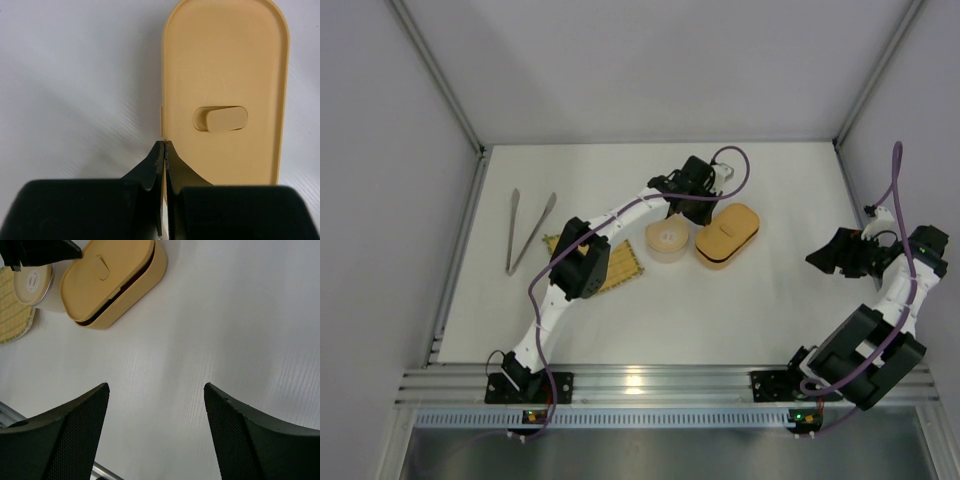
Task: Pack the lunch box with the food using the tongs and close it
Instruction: Close the box lid on the packing box.
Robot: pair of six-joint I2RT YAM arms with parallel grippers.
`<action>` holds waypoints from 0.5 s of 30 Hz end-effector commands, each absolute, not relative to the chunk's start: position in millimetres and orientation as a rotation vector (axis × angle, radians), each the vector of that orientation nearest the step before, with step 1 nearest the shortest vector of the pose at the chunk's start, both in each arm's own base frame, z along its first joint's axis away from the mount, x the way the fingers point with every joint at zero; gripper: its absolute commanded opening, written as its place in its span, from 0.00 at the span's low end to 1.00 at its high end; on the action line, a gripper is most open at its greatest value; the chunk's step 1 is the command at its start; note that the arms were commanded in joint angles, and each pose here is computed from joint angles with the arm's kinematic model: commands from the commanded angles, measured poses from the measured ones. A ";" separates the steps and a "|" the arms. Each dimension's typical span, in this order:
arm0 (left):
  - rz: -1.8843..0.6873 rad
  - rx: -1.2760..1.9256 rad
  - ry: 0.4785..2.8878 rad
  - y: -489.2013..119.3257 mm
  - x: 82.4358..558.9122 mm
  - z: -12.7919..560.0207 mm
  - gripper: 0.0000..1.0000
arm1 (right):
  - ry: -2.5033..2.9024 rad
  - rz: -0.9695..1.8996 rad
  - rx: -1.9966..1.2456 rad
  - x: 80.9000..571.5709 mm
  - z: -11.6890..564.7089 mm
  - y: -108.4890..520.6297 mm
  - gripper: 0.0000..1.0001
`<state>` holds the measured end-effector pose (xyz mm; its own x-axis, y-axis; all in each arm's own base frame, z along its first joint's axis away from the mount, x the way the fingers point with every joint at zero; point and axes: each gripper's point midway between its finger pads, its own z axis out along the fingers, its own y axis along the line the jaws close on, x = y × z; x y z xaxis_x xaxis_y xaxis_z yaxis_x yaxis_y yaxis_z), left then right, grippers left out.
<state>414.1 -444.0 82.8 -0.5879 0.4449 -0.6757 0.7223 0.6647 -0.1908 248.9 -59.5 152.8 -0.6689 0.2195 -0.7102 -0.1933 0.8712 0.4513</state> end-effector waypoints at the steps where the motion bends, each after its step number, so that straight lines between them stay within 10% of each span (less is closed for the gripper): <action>1: -0.666 0.873 2.229 -456.0 417.9 95.8 0.00 | 2.157 0.616 -0.037 258.3 156.7 -65.5 0.76; 15: -0.658 0.913 2.236 -454.8 413.5 85.6 0.00 | 2.160 0.621 -0.040 258.1 155.7 -65.7 0.76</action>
<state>413.9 -446.7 82.2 -0.5818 0.4422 -0.6826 0.7286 0.6564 -0.1958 250.4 -61.0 150.4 -0.6712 0.2214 -0.7074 -0.1917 0.8700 0.4543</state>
